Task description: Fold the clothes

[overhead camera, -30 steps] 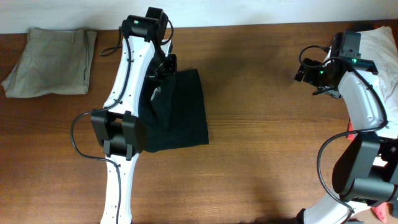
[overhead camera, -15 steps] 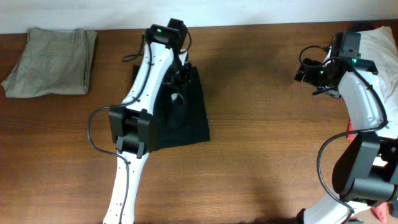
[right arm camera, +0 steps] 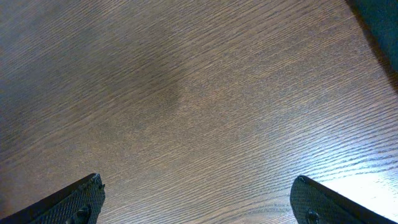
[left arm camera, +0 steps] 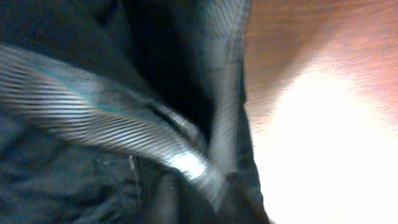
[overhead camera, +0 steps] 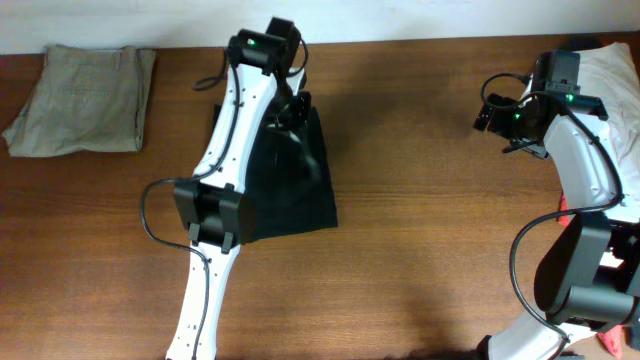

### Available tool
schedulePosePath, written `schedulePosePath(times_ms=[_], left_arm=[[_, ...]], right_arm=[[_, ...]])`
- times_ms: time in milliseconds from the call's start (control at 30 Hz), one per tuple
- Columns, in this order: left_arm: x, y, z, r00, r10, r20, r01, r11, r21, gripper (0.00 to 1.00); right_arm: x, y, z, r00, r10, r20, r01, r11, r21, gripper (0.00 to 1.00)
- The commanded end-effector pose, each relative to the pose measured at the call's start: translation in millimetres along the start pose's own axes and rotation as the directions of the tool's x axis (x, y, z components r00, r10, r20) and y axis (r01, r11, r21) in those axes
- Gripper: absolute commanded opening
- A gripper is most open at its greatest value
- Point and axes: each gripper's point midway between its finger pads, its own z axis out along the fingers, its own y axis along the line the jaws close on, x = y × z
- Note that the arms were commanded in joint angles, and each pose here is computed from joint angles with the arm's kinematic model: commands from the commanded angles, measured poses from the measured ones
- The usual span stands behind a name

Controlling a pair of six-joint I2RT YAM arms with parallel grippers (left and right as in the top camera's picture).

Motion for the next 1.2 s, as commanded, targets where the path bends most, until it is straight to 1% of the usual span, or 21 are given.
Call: schedulePosePath(times_ms=[0,133,200,233,300,333,367,400,433,500,567,700,800,933,1000,1067,1167], left_arm=[[-8,-11,-23,0.996,0.037,0.076,-0.039,0.999,0.025,0.99],[-9,-5,-20,0.997,0.032,0.071,-0.032,0.999,0.008,0.99],[-11,2,-20,0.996,0.031,0.081,-0.028,0.999,-0.034,0.98],[-14,6,-19,0.996,0.031,0.089,-0.026,0.998,-0.054,0.92],[-21,6,-16,0.993,0.035,0.112,-0.029,0.998,-0.053,0.65],[-25,4,-13,0.992,0.039,0.124,-0.032,0.998,-0.051,0.40],[-30,3,-7,0.990,0.040,0.137,-0.034,0.998,-0.049,0.23],[-34,2,-3,0.989,0.032,0.143,-0.026,0.999,-0.047,0.12],[-39,2,9,0.989,0.006,0.148,0.001,0.999,-0.041,0.07],[-46,4,34,0.989,-0.041,0.141,0.045,0.999,-0.025,0.06],[-53,-6,57,0.991,-0.039,0.129,0.033,0.998,0.048,0.01],[-66,-14,73,0.986,-0.034,0.162,0.018,0.995,0.094,0.01],[-75,-20,91,0.983,-0.060,0.171,0.035,0.989,0.143,0.01],[-73,-14,119,0.988,-0.063,0.144,0.044,0.990,0.135,0.02],[-73,-15,113,0.987,-0.062,0.150,0.041,0.990,0.137,0.00],[-79,-18,85,0.980,-0.058,0.191,0.030,0.989,0.145,0.01],[-77,-24,25,0.967,-0.042,0.250,0.004,0.988,0.153,0.01]], right_arm=[[-12,1,-12,0.999,-0.006,0.043,0.006,1.000,-0.002,0.99],[-12,1,-12,0.999,-0.006,0.044,0.006,1.000,-0.002,0.99],[-12,1,-12,0.999,-0.006,0.043,0.006,1.000,-0.002,0.99],[-12,1,-12,0.999,-0.006,0.043,0.006,1.000,-0.002,0.99],[-12,1,-12,0.999,-0.006,0.043,0.006,1.000,-0.002,0.99],[-12,1,-12,0.999,-0.006,0.043,0.006,1.000,-0.002,0.99],[-12,1,-12,0.999,-0.006,0.043,0.006,1.000,-0.001,0.99],[-12,1,-12,0.999,-0.006,0.043,0.006,1.000,-0.002,0.99],[-12,1,-12,0.999,-0.006,0.042,0.006,1.000,-0.001,0.99],[-12,1,-12,0.999,-0.006,0.043,0.006,1.000,-0.002,0.99],[-12,1,-12,0.999,-0.006,0.044,0.006,1.000,-0.002,0.99],[-12,1,-12,0.999,-0.006,0.043,0.006,1.000,-0.002,0.99],[-12,1,-12,0.999,-0.006,0.043,0.006,1.000,-0.002,0.99],[-12,1,-12,0.999,-0.006,0.043,0.006,1.000,-0.002,0.99],[-12,1,-12,0.999,-0.006,0.043,0.006,1.000,-0.002,0.99],[-12,1,-12,0.999,-0.006,0.043,0.006,1.000,-0.002,0.99],[-12,1,-12,0.999,-0.006,0.043,0.006,1.000,-0.002,0.99]])
